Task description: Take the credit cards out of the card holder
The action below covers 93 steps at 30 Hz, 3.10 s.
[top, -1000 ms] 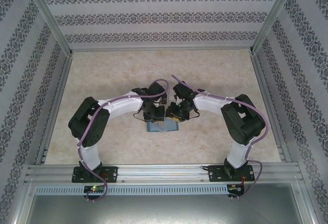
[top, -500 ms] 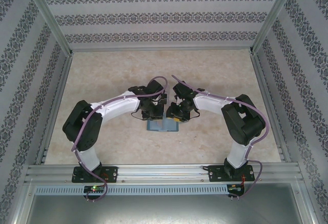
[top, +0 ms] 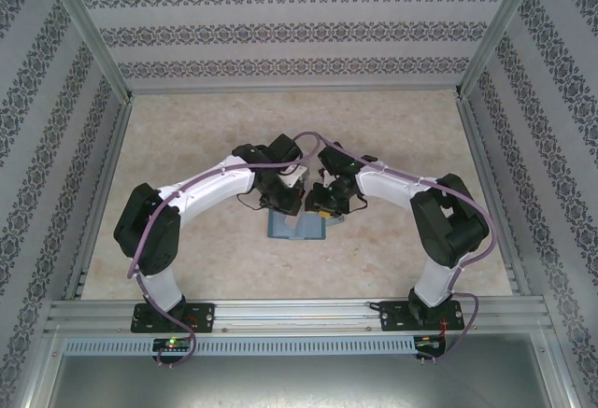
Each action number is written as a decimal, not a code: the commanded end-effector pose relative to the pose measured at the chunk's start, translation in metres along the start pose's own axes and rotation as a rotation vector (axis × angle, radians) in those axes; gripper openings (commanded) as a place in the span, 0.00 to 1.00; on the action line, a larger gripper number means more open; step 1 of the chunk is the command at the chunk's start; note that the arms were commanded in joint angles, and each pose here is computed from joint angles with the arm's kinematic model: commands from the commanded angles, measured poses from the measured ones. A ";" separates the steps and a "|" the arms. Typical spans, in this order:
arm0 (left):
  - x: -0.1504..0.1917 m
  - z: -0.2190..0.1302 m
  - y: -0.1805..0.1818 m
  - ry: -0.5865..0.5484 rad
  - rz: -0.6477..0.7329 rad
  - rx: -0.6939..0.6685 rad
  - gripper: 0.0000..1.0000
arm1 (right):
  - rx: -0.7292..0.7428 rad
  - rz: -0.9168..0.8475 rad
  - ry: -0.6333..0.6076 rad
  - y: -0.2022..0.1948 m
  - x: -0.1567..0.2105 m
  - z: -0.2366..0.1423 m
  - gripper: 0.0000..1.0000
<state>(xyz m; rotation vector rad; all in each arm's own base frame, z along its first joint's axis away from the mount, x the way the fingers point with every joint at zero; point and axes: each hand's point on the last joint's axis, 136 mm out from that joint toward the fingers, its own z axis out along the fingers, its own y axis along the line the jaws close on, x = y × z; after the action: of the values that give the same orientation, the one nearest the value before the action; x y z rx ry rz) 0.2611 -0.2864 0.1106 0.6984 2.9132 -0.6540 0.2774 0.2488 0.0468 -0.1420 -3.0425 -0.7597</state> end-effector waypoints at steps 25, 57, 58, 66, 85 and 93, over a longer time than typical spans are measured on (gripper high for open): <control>-0.027 -0.074 0.013 0.071 1.182 -0.059 0.00 | 0.032 0.005 -0.101 -0.022 0.001 -0.066 0.40; -0.140 -0.023 0.118 0.195 1.183 -0.245 0.00 | 0.039 0.094 -0.133 -0.057 0.004 -0.077 0.39; -0.141 -0.022 0.120 0.197 1.183 -0.250 0.00 | 0.037 0.093 -0.133 -0.057 0.004 -0.077 0.39; -0.145 -0.009 0.127 0.197 1.171 -0.257 0.02 | 0.038 0.095 -0.130 -0.058 0.005 -0.076 0.39; -0.174 -0.062 0.105 -0.032 1.033 -0.317 0.82 | 0.088 0.064 -0.186 -0.062 -0.010 -0.085 0.50; -0.167 -0.073 0.121 -0.173 0.840 -0.369 1.00 | 0.252 -0.011 -0.279 -0.084 -0.039 -0.101 0.98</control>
<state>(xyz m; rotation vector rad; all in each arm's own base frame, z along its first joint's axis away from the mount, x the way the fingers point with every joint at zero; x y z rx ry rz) 0.4495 -0.2302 0.1387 1.7587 2.1670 -0.0645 0.2948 0.1449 0.0951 -0.2853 -3.3000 -0.5502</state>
